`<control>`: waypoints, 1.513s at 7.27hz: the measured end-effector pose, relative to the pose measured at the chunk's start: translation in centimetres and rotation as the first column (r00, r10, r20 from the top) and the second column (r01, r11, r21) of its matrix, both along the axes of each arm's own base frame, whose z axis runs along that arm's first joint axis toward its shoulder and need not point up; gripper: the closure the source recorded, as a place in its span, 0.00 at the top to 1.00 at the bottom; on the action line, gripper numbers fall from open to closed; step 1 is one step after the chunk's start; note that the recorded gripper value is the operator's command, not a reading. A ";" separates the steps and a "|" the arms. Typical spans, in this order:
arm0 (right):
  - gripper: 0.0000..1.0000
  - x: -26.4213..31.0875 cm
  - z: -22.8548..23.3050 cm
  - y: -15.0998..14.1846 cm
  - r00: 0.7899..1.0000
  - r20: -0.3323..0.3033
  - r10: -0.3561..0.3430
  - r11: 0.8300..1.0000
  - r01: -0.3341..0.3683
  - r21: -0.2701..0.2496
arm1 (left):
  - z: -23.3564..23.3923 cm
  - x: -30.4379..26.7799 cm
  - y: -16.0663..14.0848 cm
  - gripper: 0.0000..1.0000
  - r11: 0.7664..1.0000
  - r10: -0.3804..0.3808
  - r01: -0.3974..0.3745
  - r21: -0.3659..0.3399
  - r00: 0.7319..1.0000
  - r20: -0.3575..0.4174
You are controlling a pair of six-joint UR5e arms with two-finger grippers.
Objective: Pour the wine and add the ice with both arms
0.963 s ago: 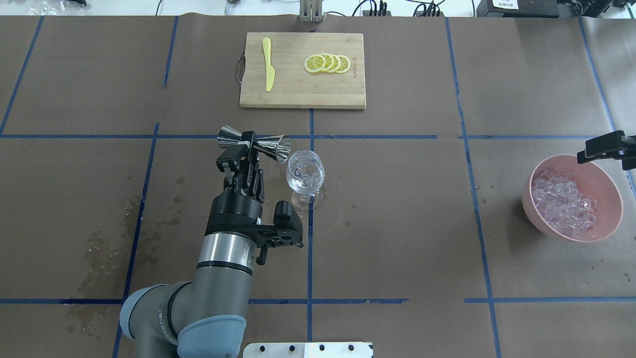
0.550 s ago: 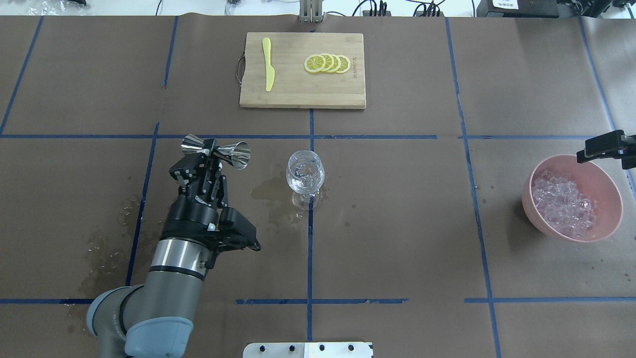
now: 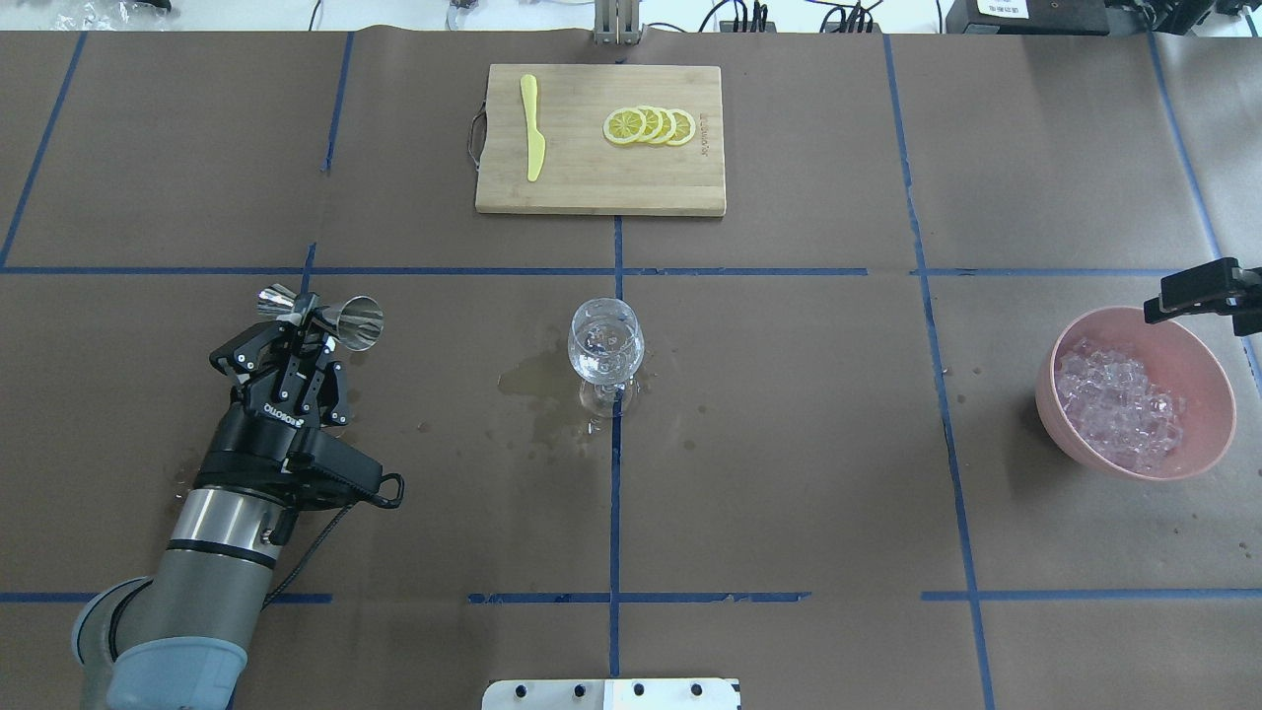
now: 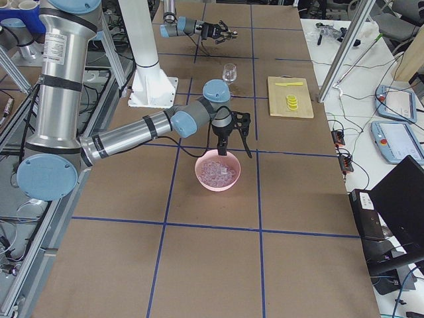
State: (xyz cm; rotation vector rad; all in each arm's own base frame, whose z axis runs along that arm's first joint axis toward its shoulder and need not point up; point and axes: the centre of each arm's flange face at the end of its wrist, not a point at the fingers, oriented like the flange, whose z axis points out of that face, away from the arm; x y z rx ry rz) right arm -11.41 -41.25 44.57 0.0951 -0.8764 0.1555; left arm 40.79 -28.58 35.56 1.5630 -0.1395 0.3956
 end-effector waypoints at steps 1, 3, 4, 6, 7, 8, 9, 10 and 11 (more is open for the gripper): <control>1.00 0.0 0.0 0.0 1.000 0.001 -0.001 1.000 0.001 0.000 | 0.4 -0.3 0.1 0.00 1.000 0.020 -0.021 -0.010 0.992 -0.128; 1.00 0.0 0.0 0.0 1.000 0.000 0.000 1.000 0.000 0.000 | 0.6 0.3 0.5 0.00 0.992 0.081 -0.114 -0.050 0.895 -0.440; 1.00 0.0 0.0 0.0 1.000 0.000 0.001 1.000 -0.001 0.000 | 0.7 0.4 0.7 0.00 0.988 0.084 -0.143 -0.065 0.827 -0.556; 1.00 0.0 0.0 0.0 1.000 -0.001 0.001 1.000 -0.001 0.000 | 0.6 0.7 1.2 0.00 0.979 0.065 -0.187 -0.086 0.677 -0.733; 1.00 0.0 0.0 0.0 1.000 -0.002 0.001 1.000 -0.001 0.001 | 0.6 0.9 1.5 0.00 0.975 0.050 -0.203 -0.095 0.610 -0.791; 1.00 0.0 0.0 -0.1 1.000 -0.001 0.001 1.000 -0.001 0.002 | 0.9 1.2 1.8 0.00 0.971 0.041 -0.216 -0.102 0.575 -0.817; 1.00 0.0 -0.1 -0.1 1.000 -0.001 0.002 1.000 -0.002 0.002 | 1.7 1.7 2.0 0.00 0.970 0.033 -0.217 -0.111 0.568 -0.822; 1.00 0.0 -0.1 -0.1 1.000 -0.002 0.002 1.000 -0.002 0.003 | 2.7 2.0 2.1 0.00 0.973 0.016 -0.196 -0.120 0.579 -0.815; 1.00 0.0 -0.1 -0.2 1.000 -0.002 0.003 1.000 -0.003 0.004 | 3.5 2.0 2.0 0.00 0.979 -0.005 -0.163 -0.126 0.592 -0.806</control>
